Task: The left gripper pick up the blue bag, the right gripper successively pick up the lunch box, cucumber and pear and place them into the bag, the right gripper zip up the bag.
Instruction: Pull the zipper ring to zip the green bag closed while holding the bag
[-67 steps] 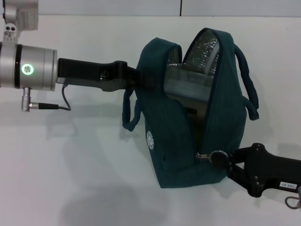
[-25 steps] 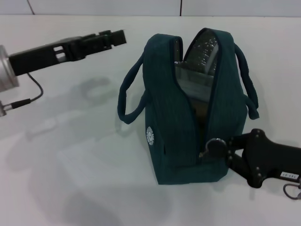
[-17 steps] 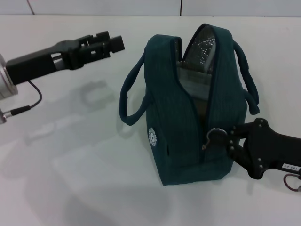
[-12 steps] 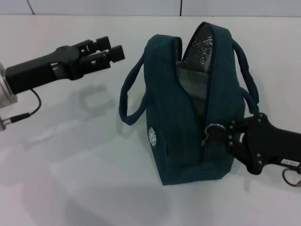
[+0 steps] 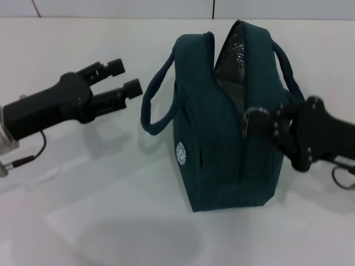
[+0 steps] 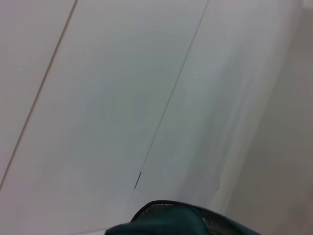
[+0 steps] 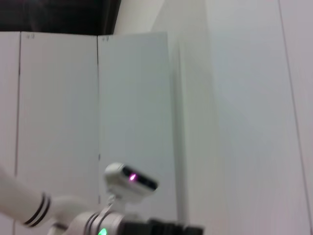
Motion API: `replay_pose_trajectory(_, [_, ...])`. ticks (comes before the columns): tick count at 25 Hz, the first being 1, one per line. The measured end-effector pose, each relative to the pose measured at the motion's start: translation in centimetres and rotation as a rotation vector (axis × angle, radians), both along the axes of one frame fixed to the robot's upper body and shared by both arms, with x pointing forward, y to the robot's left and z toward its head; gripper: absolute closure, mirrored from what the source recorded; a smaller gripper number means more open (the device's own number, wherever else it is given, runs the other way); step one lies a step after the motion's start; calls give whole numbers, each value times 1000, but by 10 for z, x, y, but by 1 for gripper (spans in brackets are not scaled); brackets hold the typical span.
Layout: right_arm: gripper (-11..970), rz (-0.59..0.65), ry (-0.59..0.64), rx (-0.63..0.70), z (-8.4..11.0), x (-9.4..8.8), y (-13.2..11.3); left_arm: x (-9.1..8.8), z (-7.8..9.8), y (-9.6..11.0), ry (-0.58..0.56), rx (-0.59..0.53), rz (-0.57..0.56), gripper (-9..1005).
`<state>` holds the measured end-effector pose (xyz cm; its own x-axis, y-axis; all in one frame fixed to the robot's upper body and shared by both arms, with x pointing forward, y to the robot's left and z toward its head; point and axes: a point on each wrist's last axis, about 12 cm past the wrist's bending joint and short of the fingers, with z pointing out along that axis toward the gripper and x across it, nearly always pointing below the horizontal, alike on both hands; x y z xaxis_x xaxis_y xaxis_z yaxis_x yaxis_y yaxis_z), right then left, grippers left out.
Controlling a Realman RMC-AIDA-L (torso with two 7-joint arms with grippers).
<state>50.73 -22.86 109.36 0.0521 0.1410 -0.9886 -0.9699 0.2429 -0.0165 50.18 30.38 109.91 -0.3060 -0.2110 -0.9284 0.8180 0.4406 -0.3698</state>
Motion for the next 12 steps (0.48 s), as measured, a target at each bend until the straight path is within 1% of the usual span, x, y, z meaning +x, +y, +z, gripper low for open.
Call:
replay_pose_trajectory(4, [942,-39,-42,37,9,10,2,-12,-9,1,-48,-11,11,115])
replay_pose_trajectory(6, [942,-56,-51,45,12,16,3,-14,-11,1,-51,-12,12,114])
replay_pose_trajectory(8, [942,-72,-56,47,16,23,8,-20,-17,0,-52,-15,13,114])
replay_pose_trajectory(12, [942,-76,-69,35,22,36,19,-26,-25,-4,-50,-17,4,113])
